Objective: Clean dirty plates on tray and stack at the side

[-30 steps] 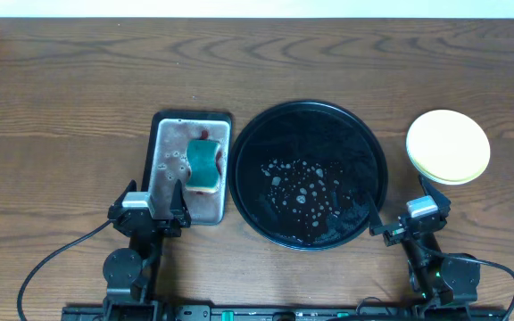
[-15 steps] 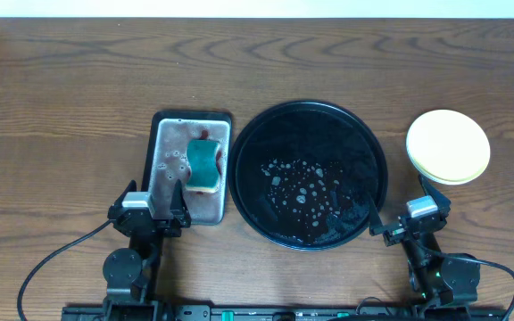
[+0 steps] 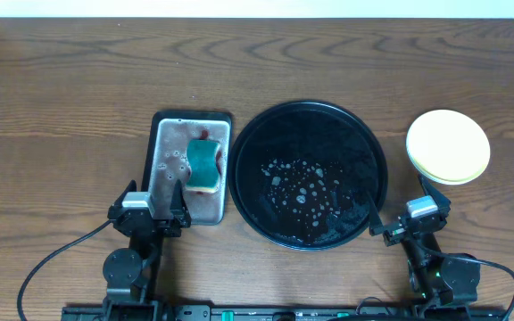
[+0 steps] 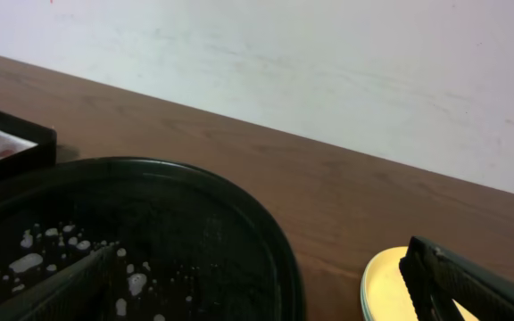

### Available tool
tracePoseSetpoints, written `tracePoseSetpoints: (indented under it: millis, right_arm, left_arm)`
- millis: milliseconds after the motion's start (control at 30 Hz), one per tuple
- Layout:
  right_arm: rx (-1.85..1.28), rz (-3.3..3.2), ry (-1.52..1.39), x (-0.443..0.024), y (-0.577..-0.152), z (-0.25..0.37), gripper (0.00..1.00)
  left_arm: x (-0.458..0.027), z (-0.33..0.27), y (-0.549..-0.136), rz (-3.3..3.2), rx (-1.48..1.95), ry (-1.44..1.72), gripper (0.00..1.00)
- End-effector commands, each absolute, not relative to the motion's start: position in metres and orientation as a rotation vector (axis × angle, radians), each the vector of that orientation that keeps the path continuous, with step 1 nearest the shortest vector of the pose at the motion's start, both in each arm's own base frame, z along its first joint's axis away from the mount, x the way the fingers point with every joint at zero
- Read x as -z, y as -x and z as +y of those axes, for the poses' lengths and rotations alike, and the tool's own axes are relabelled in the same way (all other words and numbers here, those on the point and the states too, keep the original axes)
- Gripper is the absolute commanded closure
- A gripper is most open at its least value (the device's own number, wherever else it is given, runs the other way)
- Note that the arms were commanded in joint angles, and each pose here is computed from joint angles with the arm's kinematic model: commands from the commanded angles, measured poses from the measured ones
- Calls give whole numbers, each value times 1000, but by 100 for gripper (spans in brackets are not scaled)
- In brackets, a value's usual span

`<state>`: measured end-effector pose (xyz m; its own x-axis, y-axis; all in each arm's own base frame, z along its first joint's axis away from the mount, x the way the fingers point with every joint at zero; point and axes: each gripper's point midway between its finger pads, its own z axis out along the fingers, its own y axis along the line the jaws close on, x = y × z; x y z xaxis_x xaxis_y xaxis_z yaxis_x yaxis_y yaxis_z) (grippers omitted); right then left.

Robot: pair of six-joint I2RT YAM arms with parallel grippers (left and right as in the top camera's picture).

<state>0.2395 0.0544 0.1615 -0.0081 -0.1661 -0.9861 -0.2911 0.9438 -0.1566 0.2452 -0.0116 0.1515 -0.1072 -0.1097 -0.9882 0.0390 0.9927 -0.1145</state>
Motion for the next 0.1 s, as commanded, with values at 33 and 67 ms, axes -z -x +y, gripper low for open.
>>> tracePoseSetpoints:
  millis: [33,67]
  right_arm:
    - [-97,1585,373,-161,-239,56,1]
    - [-97,1585,373,-161,-239,56,1]
  left_arm:
    - [-137,-13,-244,1724,119,36,10]
    - [-137,-13,-244,1724,119,36,10]
